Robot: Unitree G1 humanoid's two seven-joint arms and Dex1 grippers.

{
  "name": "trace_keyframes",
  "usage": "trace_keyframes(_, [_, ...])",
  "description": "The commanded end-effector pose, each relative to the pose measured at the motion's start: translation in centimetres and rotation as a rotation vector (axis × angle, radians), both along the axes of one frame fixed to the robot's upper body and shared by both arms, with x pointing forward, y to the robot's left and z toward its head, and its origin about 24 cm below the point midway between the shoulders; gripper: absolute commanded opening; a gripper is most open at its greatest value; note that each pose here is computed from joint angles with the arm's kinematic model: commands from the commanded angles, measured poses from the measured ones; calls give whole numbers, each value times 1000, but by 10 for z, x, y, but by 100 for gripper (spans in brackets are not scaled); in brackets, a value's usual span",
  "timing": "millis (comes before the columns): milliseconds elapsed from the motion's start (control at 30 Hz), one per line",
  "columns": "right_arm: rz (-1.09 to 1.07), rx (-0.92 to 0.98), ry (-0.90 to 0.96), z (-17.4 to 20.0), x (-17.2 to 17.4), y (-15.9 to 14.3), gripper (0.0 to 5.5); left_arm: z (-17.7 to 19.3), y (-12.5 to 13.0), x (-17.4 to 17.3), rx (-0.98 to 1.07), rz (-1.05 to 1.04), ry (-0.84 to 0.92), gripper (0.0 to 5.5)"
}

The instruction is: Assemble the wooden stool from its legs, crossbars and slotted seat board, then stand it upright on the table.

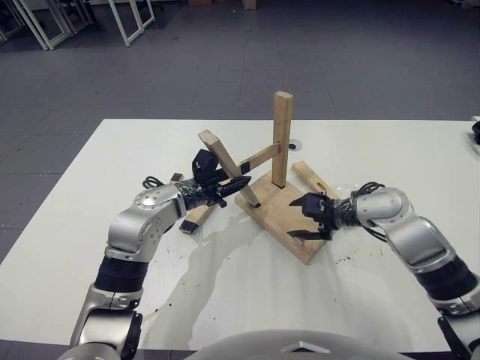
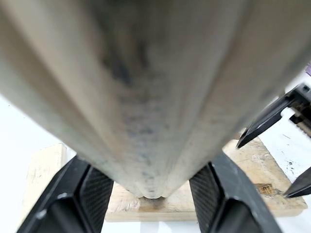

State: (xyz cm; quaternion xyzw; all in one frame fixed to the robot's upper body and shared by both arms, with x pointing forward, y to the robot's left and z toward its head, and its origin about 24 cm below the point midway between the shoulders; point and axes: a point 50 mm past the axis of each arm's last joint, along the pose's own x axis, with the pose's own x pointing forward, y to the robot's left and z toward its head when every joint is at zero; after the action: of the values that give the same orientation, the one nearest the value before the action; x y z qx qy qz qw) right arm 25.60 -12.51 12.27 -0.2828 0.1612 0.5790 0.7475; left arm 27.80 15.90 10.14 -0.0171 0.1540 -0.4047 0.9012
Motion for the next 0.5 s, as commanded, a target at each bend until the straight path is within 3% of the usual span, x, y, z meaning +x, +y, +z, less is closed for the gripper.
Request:
trace_keyframes(33, [-111,236,-155,66,31,6,362,-35,10,-8,155,53,178,203])
trace_keyframes(133, [-157,411,-315,100,54,25,342,-35,9,-7,169,54,178,203])
trace_keyframes(233, [-132,439,-407,97,72,55,289,-36,9,-5,189,58,184,203])
trace_keyframes(367, [-1,234,-463,47,88,88,211,-36,9,-4,203,58,192,203])
trace_keyframes(500, [109,-5,-401,-11,90,78,146,-36,7,-1,234,42,203,203])
